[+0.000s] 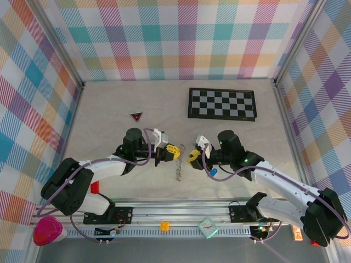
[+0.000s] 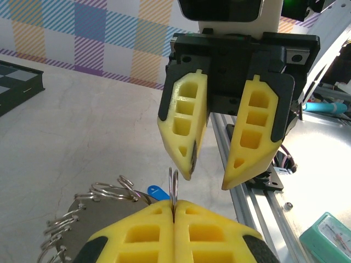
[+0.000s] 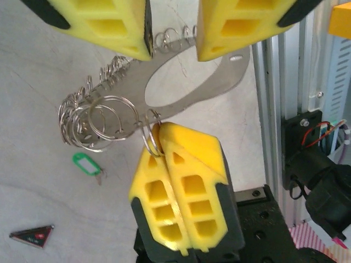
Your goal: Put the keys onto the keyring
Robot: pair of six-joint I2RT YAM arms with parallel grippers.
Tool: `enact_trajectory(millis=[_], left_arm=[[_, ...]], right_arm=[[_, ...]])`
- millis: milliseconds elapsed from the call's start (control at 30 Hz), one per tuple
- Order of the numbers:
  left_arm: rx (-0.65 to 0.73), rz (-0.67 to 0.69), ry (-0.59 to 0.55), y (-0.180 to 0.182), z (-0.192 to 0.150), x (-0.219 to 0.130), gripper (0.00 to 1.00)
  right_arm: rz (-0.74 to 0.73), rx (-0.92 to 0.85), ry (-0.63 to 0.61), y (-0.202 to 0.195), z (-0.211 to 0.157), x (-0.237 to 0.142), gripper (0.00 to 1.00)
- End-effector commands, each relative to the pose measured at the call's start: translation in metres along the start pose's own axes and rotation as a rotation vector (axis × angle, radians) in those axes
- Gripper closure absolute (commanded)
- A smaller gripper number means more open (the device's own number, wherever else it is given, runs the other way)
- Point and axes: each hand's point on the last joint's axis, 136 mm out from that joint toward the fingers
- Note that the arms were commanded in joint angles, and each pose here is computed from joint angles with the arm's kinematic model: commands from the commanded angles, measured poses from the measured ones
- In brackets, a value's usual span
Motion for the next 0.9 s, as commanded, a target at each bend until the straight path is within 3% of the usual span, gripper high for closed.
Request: enact_trajectory(millis=[0, 867], left_arm=[[0.043, -0.029, -0.019, -0.006, 0.002, 0.000, 1.00], [0.041, -0.057, -0.029, -0.009, 0.003, 0.001, 1.00]], right_arm=[[0.026, -0.097, -0.136, 0.004, 0.033, -0.001, 0.75], [0.016, -0.036, -0.114, -0.010, 0.026, 0.020, 0.81]])
Point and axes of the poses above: each hand's point on the last joint's axis, 136 mm out from that joint toward the fingers, its own x axis out along the fingers, its own y axis along the line the jaws close on, z = x × y, and after that the axes turned 6 degrees about -x, right-handed
